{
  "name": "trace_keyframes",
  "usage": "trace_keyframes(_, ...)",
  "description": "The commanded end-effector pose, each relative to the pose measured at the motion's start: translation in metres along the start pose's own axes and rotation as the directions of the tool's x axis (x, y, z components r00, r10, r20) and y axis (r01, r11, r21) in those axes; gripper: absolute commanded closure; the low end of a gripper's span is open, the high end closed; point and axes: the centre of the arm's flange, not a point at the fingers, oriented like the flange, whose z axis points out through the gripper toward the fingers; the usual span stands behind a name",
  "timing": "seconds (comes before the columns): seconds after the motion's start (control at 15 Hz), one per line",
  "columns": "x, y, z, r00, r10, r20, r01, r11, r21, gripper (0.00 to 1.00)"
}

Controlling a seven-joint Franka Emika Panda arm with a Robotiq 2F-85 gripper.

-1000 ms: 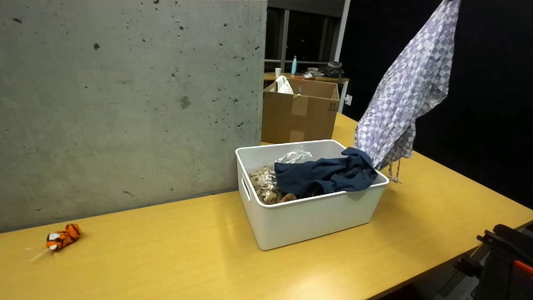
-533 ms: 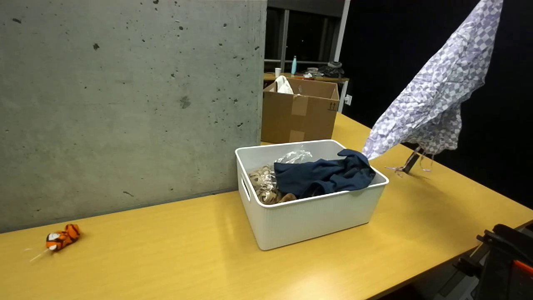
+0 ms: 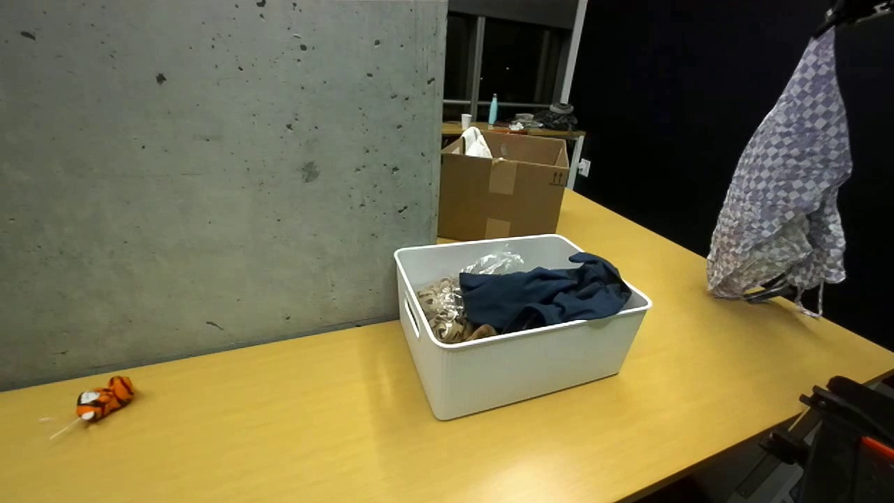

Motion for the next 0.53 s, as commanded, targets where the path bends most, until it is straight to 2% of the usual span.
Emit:
trace_keyframes(0.0, -0.047, -0.05, 0.044, 0.996, -0.091, 0.027, 0.09, 0.996, 0.025, 1.0)
trace_keyframes(0.2, -0.097, -0.076, 0.089, 0.985, -0.151, 0.086, 0.145, 0.987, 0.07, 1.0)
trace_keyframes(0.47, -0.151, -0.064, 0.173, 0.967, -0.158, 0.201, 0.14, 0.985, 0.101, 1.0)
